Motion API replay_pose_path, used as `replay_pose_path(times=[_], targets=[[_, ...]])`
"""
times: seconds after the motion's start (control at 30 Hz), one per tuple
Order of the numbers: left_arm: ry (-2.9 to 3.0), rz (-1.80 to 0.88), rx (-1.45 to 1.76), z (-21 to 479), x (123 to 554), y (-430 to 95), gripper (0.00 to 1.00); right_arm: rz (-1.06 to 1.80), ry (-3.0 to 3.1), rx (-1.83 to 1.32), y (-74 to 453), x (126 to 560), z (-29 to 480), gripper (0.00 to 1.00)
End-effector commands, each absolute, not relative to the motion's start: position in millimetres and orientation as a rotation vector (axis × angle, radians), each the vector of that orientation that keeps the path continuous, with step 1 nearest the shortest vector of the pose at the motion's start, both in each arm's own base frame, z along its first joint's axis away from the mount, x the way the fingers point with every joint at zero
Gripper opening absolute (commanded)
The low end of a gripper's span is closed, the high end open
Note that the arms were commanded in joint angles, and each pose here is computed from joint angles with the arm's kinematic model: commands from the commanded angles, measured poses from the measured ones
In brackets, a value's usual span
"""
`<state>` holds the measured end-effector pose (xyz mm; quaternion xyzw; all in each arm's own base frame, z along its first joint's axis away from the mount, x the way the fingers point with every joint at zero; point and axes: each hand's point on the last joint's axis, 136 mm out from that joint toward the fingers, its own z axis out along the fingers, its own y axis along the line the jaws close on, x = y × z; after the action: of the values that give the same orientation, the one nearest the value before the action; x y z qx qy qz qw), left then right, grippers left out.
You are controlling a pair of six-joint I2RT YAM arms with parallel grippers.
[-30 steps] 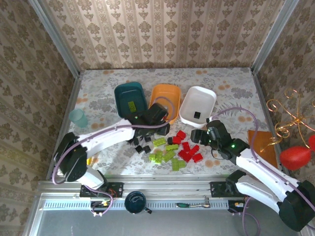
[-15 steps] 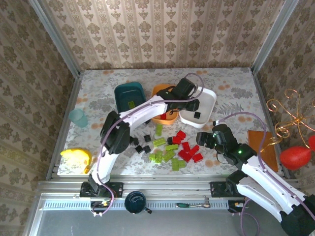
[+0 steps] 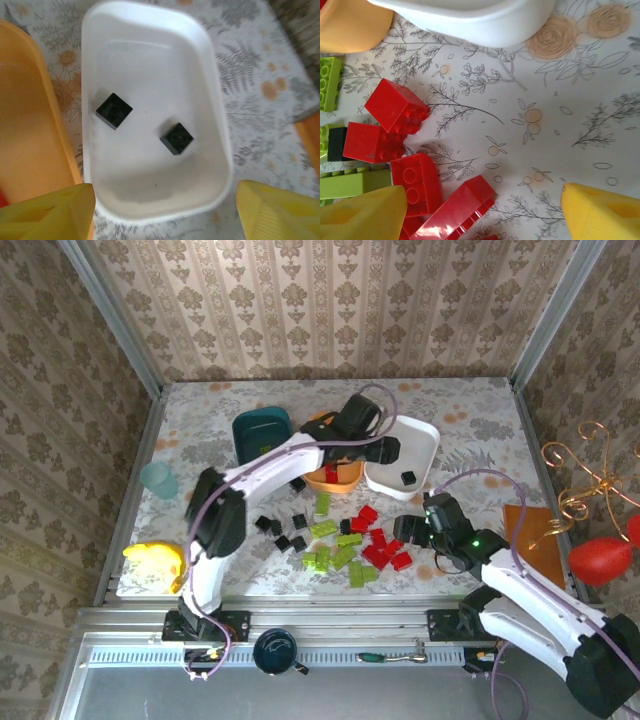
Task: Sort the legos into containers by color
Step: Place the lego in the container, then pick up the lego from the bottom-center of the table.
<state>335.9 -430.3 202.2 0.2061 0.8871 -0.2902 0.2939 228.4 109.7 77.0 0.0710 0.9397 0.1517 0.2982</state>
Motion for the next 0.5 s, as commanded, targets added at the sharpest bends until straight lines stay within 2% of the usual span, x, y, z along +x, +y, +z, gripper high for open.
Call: replay_pose_path(times=[0.0,0.23,0.43,0.47], targets=[[2.207,-0.890,0.474,253.2,315.9,-410.6,0.77,0.520,2.474,0.186,131.0,239.3,80.6,0.80],[2.215,-0.859,0.366,225.1,259.2,-335.4,0.82,0.441,2.551,0.165,138.9,247.3,70.4,0.77],[2.281,-0.810,0.297,180.7,215.7,-287.3,0.86,0.392,2.618,0.250,126.3,223.2,51.8,0.77],[2.288,-0.805,0.283,174.2,210.4,-279.7,0.99,0.405,2.611,0.254,126.0,218.4,50.0,0.77]])
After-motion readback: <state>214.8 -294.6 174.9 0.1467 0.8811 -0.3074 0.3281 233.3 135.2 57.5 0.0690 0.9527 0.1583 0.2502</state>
